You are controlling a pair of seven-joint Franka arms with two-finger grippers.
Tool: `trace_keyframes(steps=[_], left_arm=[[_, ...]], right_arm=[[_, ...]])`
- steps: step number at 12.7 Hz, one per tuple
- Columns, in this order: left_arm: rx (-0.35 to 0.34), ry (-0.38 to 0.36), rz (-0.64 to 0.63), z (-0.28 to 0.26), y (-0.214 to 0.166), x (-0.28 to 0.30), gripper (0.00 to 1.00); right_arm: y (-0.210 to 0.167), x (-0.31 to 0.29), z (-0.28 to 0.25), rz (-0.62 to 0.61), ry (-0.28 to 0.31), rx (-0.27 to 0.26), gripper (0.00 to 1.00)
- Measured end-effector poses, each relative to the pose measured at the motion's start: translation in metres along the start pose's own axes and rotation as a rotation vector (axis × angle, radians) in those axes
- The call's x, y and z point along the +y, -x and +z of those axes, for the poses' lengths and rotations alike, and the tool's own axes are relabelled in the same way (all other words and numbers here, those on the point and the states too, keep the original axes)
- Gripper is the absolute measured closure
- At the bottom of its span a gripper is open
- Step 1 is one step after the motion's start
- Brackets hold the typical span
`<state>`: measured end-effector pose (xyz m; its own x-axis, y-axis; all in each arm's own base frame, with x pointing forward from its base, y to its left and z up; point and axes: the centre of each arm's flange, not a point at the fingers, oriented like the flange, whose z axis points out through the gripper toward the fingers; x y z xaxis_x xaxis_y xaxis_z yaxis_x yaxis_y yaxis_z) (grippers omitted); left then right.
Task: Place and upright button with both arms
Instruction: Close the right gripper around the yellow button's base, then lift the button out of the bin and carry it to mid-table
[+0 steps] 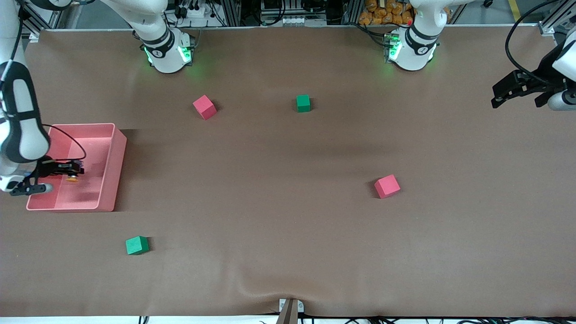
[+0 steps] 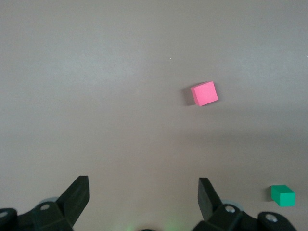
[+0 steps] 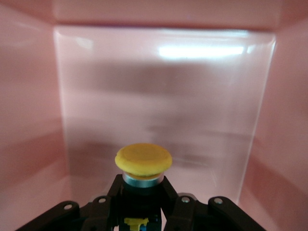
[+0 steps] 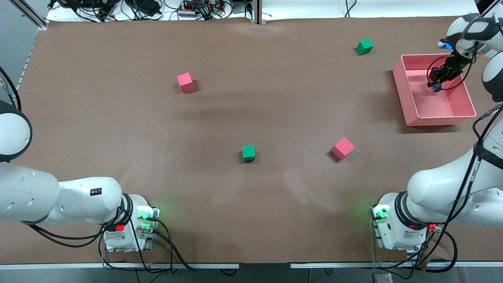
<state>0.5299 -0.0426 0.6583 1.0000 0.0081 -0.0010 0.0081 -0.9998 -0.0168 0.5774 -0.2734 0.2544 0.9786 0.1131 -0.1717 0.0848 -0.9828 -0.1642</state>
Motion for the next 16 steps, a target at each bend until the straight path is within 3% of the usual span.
trace_keyframes(steps=[4, 7, 9, 12, 16], left_arm=[[0.000, 0.000, -0.001, 0.000, 0.000, 0.000, 0.00], [-0.001, 0.001, -0.002, 0.000, 0.000, -0.001, 0.00], [-0.001, 0.001, -0.002, 0.001, 0.000, -0.001, 0.00], [-0.004, 0.001, -0.001, 0.002, -0.001, -0.001, 0.00], [-0.005, 0.000, 0.004, 0.002, -0.001, 0.002, 0.00]], right_arm=[[-0.029, -0.045, -0.077, 0.005, -0.020, -0.053, 0.67], [-0.066, -0.153, -0.107, 0.049, 0.010, -0.077, 0.67], [-0.087, -0.248, -0.107, 0.089, 0.037, -0.085, 0.67], [-0.098, -0.387, -0.090, 0.121, 0.022, -0.088, 0.67], [-0.092, -0.542, -0.050, 0.067, 0.061, -0.027, 0.67]])
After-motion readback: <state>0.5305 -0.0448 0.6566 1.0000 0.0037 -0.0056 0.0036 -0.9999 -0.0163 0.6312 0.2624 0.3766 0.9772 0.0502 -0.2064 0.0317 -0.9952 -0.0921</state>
